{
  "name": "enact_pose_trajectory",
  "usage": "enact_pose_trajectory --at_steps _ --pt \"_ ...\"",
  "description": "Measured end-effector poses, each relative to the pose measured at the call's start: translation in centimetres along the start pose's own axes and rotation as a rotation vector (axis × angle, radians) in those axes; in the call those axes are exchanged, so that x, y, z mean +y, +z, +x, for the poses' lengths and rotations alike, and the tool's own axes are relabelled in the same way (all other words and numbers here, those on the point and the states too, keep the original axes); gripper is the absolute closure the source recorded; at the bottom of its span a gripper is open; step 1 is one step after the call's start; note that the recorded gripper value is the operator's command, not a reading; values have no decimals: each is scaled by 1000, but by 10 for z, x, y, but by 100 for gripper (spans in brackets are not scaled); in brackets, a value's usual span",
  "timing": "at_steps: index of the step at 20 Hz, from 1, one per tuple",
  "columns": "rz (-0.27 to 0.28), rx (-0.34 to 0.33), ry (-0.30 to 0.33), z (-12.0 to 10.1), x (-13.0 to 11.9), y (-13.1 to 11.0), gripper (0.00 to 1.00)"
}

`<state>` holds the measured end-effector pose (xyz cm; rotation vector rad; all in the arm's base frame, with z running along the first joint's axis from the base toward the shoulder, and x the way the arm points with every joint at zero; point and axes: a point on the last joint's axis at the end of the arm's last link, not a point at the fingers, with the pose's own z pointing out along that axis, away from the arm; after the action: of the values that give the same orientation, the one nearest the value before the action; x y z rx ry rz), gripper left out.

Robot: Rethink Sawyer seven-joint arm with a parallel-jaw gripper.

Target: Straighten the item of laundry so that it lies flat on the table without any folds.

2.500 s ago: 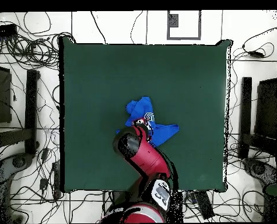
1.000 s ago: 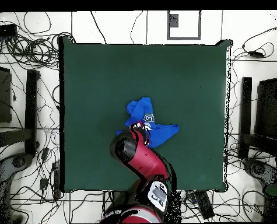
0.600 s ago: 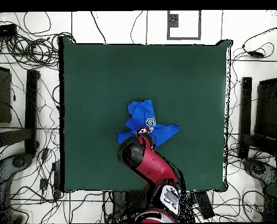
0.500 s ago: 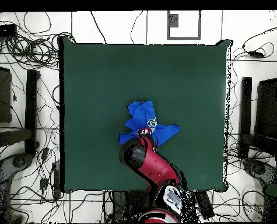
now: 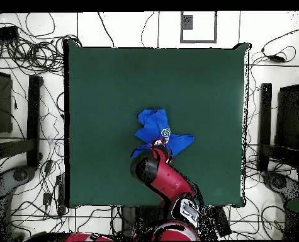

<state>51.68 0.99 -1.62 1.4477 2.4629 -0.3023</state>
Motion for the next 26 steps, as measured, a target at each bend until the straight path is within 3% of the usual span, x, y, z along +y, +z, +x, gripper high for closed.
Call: enact_pose_trajectory --at_steps 26 --pt "-18 -3 -31 12 3 5 0"
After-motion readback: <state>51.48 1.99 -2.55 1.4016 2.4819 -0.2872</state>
